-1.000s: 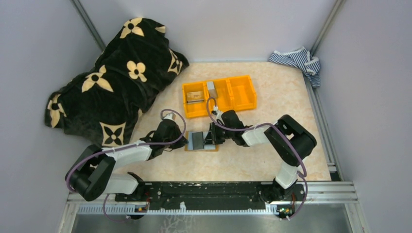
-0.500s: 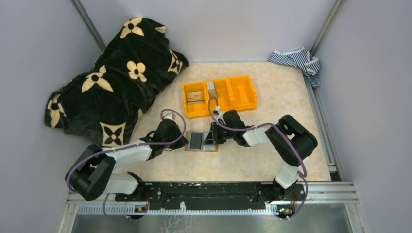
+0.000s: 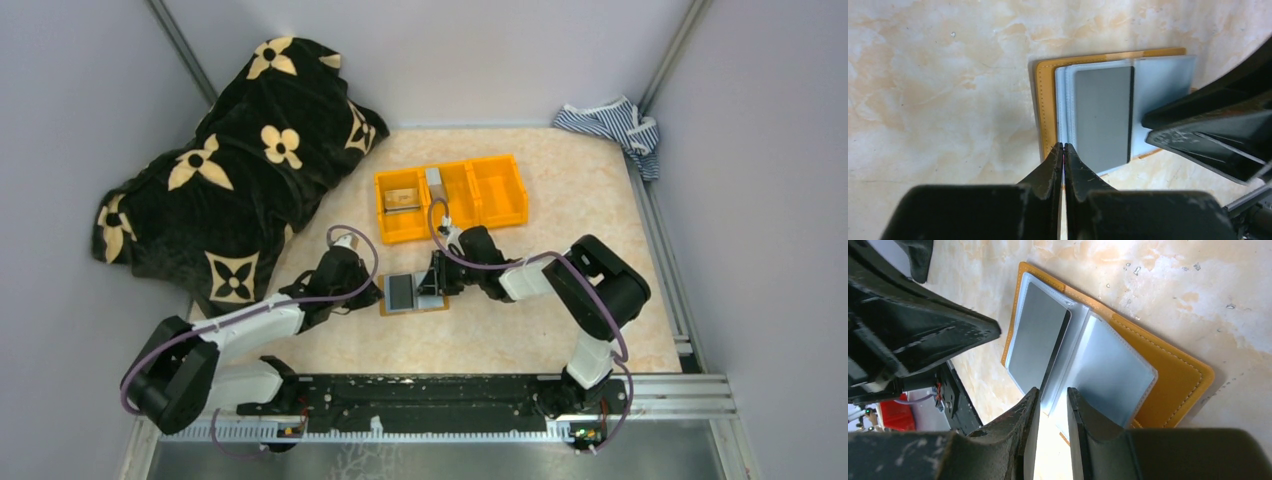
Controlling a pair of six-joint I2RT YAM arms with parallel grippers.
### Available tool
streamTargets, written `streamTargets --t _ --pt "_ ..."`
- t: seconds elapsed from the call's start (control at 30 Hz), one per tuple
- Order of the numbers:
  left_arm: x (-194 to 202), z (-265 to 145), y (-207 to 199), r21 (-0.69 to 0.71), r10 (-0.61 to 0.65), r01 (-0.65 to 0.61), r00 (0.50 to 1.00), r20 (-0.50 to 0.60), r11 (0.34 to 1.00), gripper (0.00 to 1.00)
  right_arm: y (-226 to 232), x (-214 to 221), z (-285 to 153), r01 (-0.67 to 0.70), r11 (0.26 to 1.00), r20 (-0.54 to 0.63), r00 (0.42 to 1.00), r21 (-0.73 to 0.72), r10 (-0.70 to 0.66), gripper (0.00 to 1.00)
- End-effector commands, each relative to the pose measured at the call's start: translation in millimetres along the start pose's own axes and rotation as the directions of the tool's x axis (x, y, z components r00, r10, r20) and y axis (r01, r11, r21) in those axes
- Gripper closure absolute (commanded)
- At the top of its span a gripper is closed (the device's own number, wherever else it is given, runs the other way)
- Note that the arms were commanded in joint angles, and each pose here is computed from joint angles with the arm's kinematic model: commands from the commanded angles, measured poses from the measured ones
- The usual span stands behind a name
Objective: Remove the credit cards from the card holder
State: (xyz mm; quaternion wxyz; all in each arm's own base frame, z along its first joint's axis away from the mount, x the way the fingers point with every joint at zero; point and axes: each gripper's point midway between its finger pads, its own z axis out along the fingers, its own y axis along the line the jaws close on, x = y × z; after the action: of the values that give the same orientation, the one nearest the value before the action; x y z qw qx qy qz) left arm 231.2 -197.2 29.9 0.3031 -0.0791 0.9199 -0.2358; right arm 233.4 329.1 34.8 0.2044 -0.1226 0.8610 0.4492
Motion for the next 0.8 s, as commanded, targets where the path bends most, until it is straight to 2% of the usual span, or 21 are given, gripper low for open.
streamTargets --t 0.0,0.13,0.33,0.53,0.77 --pt "-18 -15 -13 0.024 0.036 -0.037 0.998 0.044 0.999 0.93 11 -15 5 0.024 0.998 0.043 0.999 -0.062 -0.021 0.73" --pt "-15 -15 -22 0.060 0.021 -0.021 1.000 0.010 0.998 0.92 11 -15 4 0.025 0.998 0.043 0.999 -0.065 -0.022 0.73" --pt "-4 -7 -42 0.240 0.011 -0.015 1.000 0.021 0.971 0.93 13 -15 2 0.025 0.998 0.042 0.999 -0.066 -0.022 0.73" --pt "18 10 -27 0.229 0.015 -0.009 1.000 -0.026 0.973 0.94 16 -17 1 0.027 0.997 0.041 0.999 -0.069 -0.024 0.72" --pt "23 8 -15 0.196 0.017 -0.012 1.000 -0.024 0.980 0.94 17 -20 3 0.030 0.997 0.042 0.999 -0.071 -0.027 0.72"
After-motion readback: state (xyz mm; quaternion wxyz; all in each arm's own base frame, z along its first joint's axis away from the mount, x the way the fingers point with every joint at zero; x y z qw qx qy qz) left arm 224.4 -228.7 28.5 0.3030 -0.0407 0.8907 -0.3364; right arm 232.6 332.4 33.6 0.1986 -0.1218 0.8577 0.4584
